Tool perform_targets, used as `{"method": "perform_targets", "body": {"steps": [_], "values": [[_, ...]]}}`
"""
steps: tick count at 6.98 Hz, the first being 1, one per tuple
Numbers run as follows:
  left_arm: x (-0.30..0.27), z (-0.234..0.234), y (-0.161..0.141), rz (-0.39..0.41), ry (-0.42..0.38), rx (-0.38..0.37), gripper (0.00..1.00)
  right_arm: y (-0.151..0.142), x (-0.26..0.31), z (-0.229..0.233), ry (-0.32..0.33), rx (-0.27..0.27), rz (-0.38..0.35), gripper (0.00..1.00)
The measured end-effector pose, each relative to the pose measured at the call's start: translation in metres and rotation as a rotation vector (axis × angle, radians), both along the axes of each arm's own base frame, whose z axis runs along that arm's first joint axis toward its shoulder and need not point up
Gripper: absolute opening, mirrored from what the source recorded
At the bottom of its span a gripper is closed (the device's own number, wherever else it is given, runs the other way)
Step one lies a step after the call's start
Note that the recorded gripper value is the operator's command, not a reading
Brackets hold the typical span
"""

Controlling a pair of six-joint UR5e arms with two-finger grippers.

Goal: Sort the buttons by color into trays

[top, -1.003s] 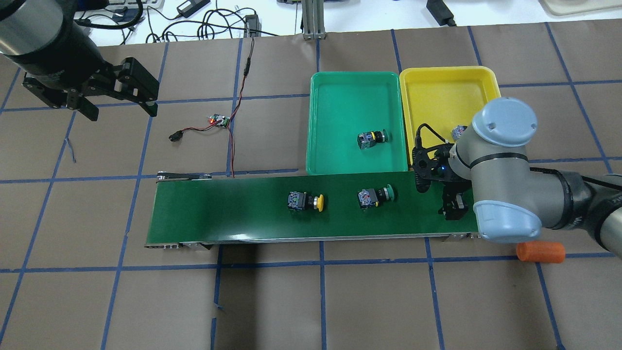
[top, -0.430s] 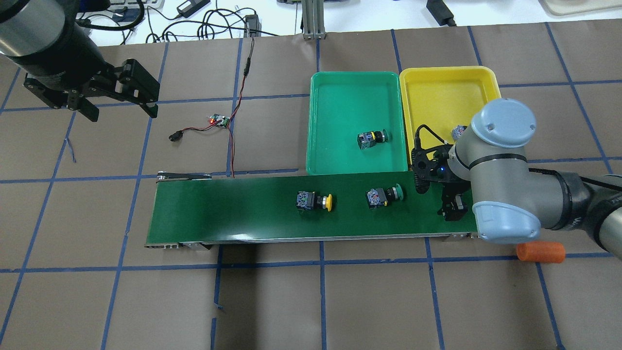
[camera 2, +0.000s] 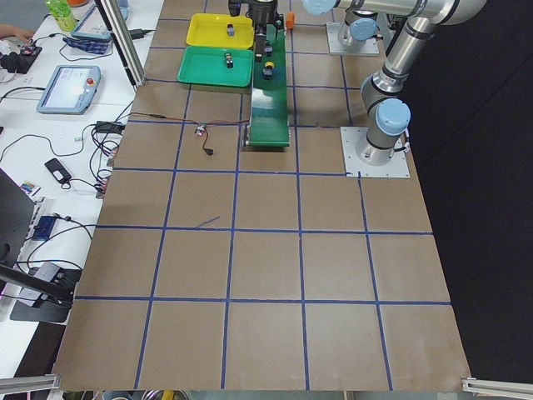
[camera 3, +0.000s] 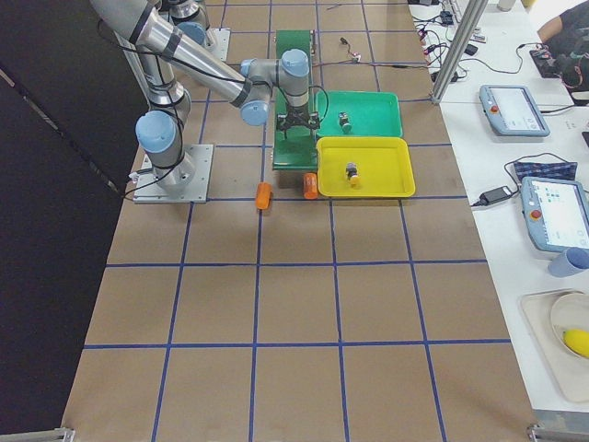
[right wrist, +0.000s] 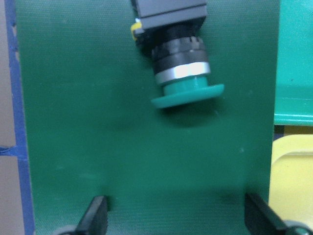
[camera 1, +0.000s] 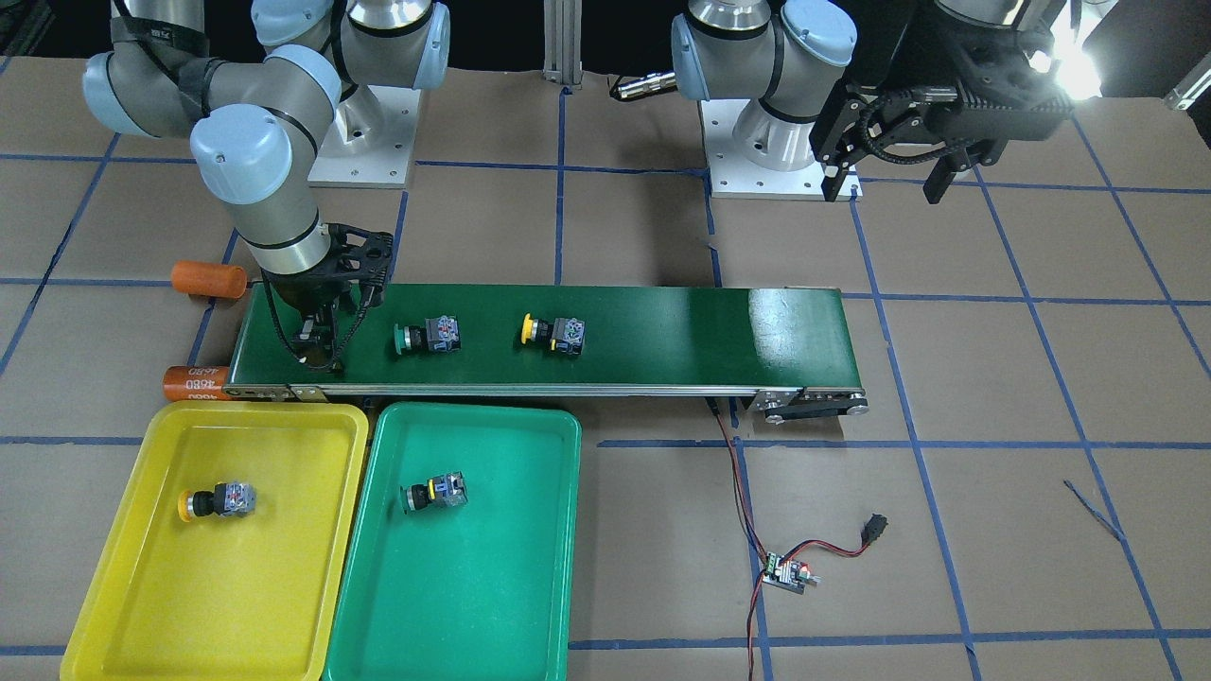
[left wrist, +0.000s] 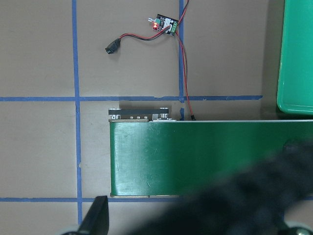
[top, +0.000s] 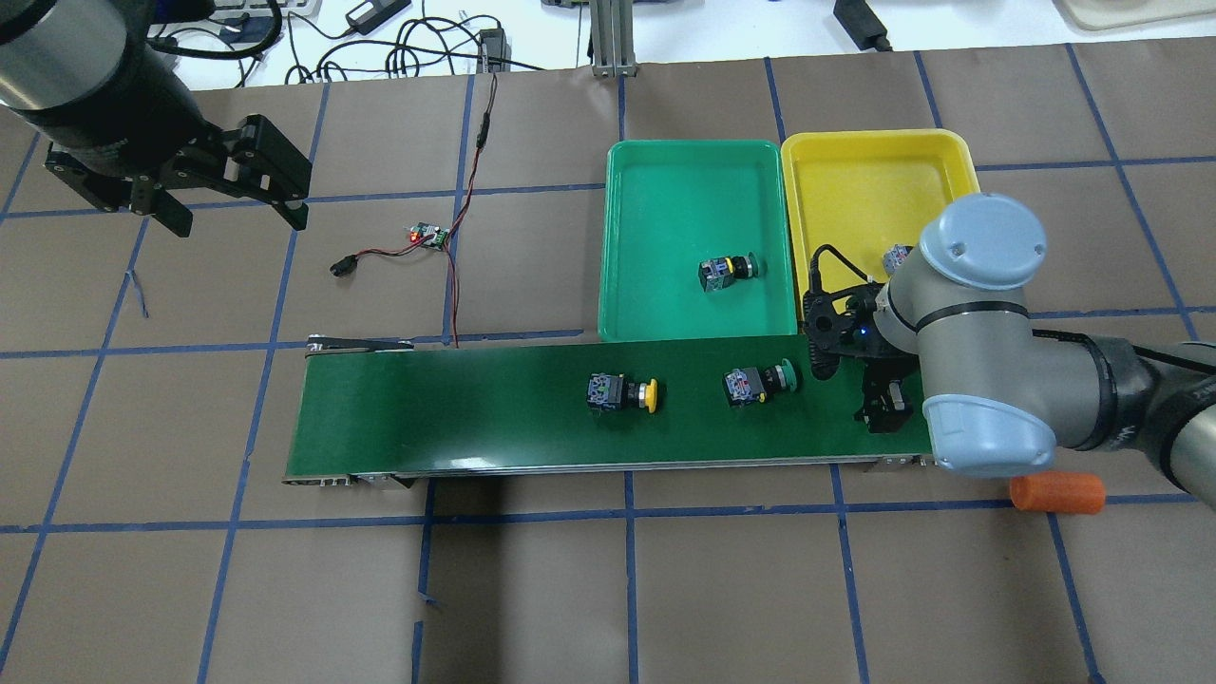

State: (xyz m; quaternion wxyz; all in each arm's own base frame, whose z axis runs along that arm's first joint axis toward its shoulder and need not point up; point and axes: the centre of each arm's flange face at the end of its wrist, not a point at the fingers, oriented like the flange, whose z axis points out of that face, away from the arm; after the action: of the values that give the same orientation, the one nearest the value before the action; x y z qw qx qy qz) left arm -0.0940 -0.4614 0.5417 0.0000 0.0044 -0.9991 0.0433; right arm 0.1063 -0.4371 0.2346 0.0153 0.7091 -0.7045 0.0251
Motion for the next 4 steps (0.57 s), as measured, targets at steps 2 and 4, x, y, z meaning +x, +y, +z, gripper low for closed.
{"method": "perform_targets", "body": {"steps": [2, 4], "values": [[0.002, 0.008, -0.002, 0.003, 0.0, -0.011, 1.0, 0.002, 0.008, 0.001, -0.001, -0.003, 0.011, 1.0], [0.003, 0.006, -0.004, 0.024, -0.002, -0.006, 1.0, 0.005, 0.02, 0.002, -0.001, -0.007, 0.034, 1.0]]}}
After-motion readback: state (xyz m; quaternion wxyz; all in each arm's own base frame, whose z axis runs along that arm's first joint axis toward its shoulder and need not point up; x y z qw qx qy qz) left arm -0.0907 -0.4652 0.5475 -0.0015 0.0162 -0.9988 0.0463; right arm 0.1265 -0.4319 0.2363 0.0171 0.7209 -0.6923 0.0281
